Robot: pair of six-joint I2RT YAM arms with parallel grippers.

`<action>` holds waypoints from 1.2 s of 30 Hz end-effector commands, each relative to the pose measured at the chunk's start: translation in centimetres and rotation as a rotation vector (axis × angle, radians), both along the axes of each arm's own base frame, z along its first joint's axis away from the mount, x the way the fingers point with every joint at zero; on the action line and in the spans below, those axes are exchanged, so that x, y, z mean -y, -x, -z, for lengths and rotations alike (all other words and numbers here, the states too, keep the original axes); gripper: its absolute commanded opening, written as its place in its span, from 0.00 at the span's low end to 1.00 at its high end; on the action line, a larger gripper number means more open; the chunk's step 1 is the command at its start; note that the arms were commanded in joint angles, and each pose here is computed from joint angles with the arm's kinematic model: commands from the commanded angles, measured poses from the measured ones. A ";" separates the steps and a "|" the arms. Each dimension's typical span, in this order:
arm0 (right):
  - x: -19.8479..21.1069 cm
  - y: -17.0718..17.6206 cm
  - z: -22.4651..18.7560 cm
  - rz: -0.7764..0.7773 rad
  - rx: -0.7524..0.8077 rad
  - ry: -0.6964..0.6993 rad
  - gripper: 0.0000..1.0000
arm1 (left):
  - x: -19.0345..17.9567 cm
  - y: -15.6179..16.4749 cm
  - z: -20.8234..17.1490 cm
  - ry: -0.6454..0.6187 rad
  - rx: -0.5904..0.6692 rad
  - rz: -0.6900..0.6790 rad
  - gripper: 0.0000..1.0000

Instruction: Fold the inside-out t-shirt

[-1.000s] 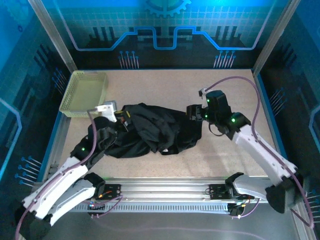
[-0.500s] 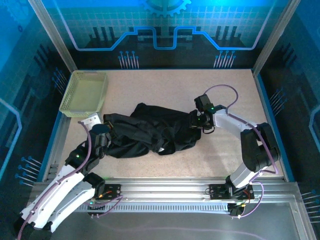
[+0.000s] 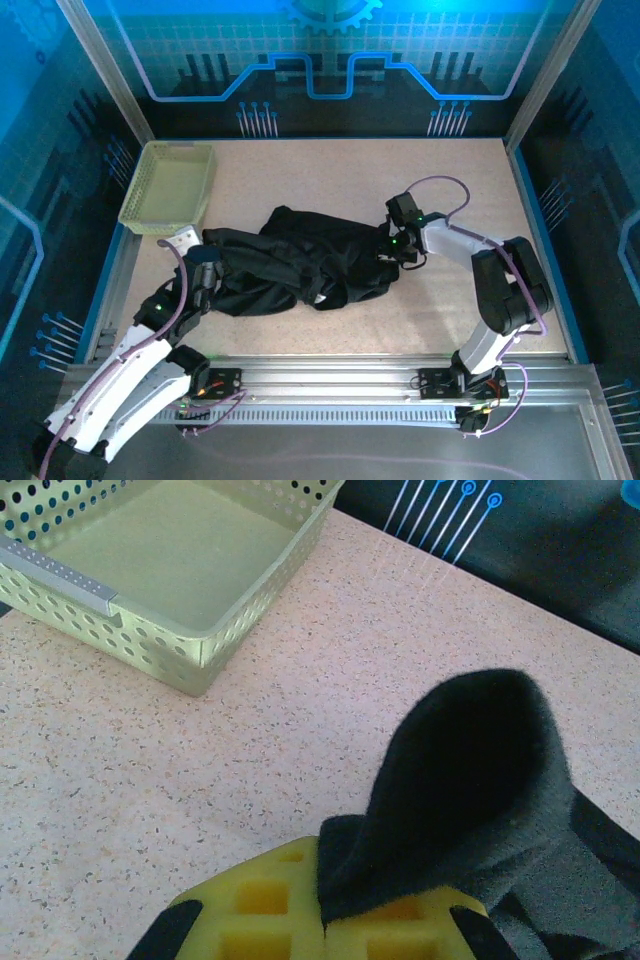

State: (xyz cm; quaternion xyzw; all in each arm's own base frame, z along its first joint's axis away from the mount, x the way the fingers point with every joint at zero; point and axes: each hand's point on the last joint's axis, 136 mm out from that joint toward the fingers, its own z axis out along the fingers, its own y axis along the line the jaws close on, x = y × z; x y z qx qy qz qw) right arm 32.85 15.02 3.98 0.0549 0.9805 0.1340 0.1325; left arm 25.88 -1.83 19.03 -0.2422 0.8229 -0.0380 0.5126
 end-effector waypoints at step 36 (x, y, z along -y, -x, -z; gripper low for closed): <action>10.6 1.1 -13.3 0.191 0.274 0.111 0.00 | -4.0 -3.5 1.4 0.186 -0.080 -0.239 0.06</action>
